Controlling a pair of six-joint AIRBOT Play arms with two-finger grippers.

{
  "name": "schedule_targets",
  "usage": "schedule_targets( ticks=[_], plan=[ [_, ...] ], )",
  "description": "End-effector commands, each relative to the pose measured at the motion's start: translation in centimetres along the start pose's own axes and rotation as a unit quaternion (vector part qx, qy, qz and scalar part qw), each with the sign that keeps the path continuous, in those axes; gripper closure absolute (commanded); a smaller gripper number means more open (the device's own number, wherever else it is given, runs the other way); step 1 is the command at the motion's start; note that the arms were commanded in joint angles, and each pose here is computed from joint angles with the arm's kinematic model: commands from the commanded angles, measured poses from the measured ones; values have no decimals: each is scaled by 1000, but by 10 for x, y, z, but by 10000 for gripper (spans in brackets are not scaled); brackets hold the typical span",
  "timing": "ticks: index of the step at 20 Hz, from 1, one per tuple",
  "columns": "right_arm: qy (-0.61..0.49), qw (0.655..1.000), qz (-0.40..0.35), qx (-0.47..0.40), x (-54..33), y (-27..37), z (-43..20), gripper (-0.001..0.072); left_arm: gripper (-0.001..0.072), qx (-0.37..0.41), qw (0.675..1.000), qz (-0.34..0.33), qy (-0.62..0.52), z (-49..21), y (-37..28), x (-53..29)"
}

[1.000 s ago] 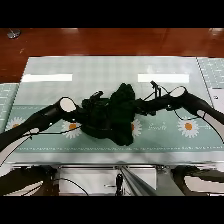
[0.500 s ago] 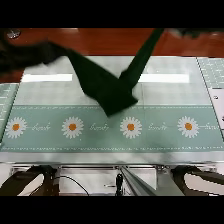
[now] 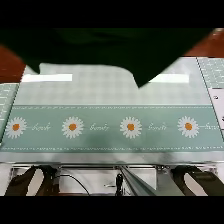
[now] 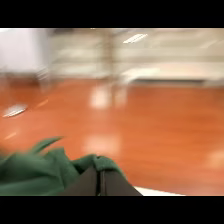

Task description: Fold the shirts.

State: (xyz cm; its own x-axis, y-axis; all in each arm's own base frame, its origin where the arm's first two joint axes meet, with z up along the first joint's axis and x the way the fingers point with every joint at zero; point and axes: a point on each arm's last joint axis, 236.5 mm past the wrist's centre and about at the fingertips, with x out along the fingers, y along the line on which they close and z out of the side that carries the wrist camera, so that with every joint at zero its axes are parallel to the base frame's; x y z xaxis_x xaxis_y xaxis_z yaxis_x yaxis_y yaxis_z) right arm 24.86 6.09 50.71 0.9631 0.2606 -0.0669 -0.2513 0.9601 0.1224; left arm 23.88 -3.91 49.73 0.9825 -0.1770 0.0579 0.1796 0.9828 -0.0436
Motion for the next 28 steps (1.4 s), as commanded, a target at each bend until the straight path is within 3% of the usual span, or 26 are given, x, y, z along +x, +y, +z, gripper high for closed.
schedule_targets(
  ticks=[1,4,8,13,17,24,25,26,27,28],
  plan=[
    [-11,993,-114,-13,-83,-31,-13,685,683,60,990,127,7,-8,22,-63],
    [24,987,-157,21,-96,-51,-50,685,683,53,991,102,67,-67,19,-68],
    [133,972,-190,44,-49,-83,-128,686,683,-29,967,76,243,-223,35,-37],
    [247,954,-142,91,68,-98,-225,686,683,-141,926,57,347,-369,41,-5],
    [290,940,-103,149,172,-108,-284,685,683,-232,887,29,397,-436,27,13],
    [376,887,-61,259,259,-103,-375,684,675,-286,816,50,500,-523,36,29],
    [383,881,-60,270,262,-104,-383,643,503,-288,810,52,509,-532,37,33],
    [386,876,-61,282,262,-109,-386,407,37,-291,803,53,517,-539,39,36],
    [387,873,-65,290,257,-118,-384,63,0,-288,798,55,526,-540,44,39],
    [396,870,-70,285,247,-132,-380,88,0,-265,793,58,546,-537,56,36]
  ],
)
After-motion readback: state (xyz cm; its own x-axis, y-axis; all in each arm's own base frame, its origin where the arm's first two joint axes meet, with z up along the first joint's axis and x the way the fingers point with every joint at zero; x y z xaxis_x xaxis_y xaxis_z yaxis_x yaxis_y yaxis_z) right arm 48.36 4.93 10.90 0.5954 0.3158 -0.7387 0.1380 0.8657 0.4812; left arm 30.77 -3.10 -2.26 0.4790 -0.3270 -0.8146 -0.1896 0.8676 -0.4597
